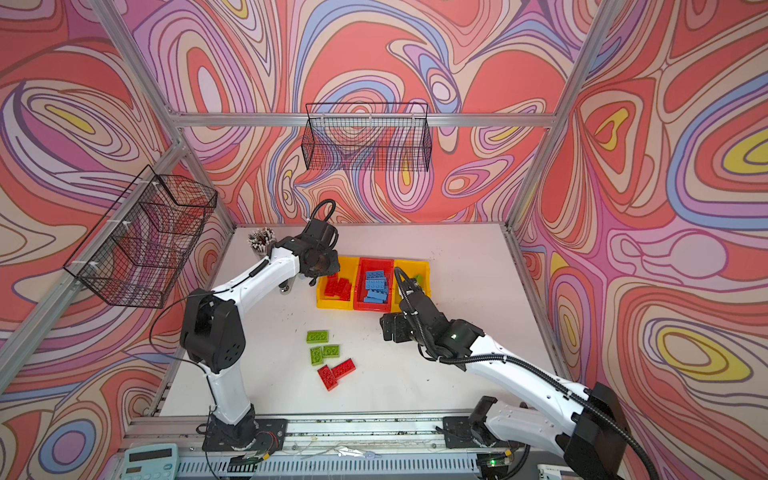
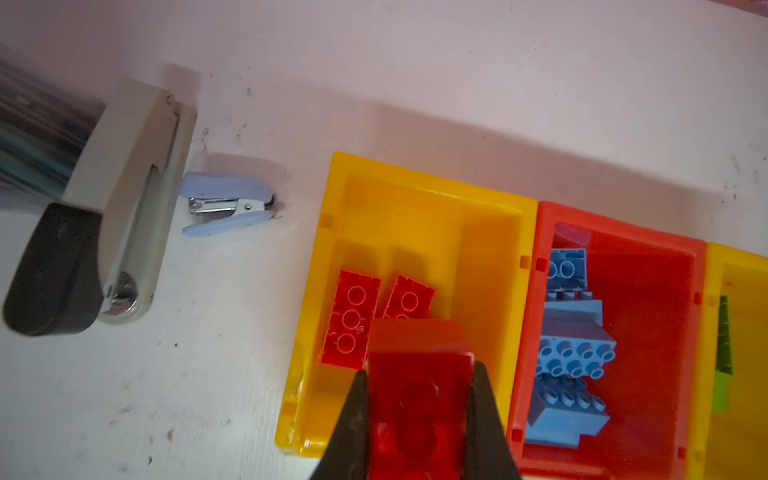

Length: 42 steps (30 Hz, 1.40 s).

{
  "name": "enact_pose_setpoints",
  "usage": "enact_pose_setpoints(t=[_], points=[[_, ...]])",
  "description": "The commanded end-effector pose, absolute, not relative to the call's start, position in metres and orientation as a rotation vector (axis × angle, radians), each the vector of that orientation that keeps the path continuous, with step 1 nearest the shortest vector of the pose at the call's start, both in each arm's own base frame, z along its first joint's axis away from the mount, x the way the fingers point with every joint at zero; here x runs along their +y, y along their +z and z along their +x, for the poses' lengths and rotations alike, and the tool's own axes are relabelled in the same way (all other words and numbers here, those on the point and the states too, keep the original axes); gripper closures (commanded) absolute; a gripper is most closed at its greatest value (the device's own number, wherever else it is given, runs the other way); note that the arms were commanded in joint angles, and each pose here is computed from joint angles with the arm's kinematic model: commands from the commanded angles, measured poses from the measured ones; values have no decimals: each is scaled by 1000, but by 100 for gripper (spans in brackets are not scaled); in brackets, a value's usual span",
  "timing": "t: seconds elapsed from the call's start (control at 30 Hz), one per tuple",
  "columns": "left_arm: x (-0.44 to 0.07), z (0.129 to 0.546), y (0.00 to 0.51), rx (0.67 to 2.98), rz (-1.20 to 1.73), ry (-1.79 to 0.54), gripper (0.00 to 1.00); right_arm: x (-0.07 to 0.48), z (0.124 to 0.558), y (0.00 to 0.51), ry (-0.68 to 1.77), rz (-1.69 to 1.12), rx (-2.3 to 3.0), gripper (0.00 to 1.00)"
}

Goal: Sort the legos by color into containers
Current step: 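Carry the red brick to the yellow bin by the stapler and release it, then move the left gripper back down to the remaining red bricks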

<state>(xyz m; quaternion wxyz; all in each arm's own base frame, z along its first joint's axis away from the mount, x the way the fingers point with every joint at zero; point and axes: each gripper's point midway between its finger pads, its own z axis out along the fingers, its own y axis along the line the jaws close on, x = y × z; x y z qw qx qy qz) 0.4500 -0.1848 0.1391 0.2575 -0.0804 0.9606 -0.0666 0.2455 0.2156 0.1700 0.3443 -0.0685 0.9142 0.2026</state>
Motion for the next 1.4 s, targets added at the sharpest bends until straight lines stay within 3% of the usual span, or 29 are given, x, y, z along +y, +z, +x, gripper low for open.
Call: enact_pose_setpoints(t=[0.0,0.1,0.2,0.43,0.7,0.9,1.37], points=[[-189,458,136,2624,-176,-167,55,208,246,178,503,-123,2369,6],[-193,458,139,2611,-173,-196,37,206,245,179,495,-111,2375,6],[-193,450,150,2588,-168,-232,31,205,245,179,493,-103,2377,6],[-192,381,180,2518,-107,-298,31,200,245,175,446,-103,2394,6],[-177,268,156,2546,-53,-305,29,197,244,154,386,-122,2440,2],[-174,207,124,2594,-93,-395,29,193,245,146,350,-104,2456,2],[-183,155,78,2665,-87,-370,30,180,239,160,365,-45,2420,2]])
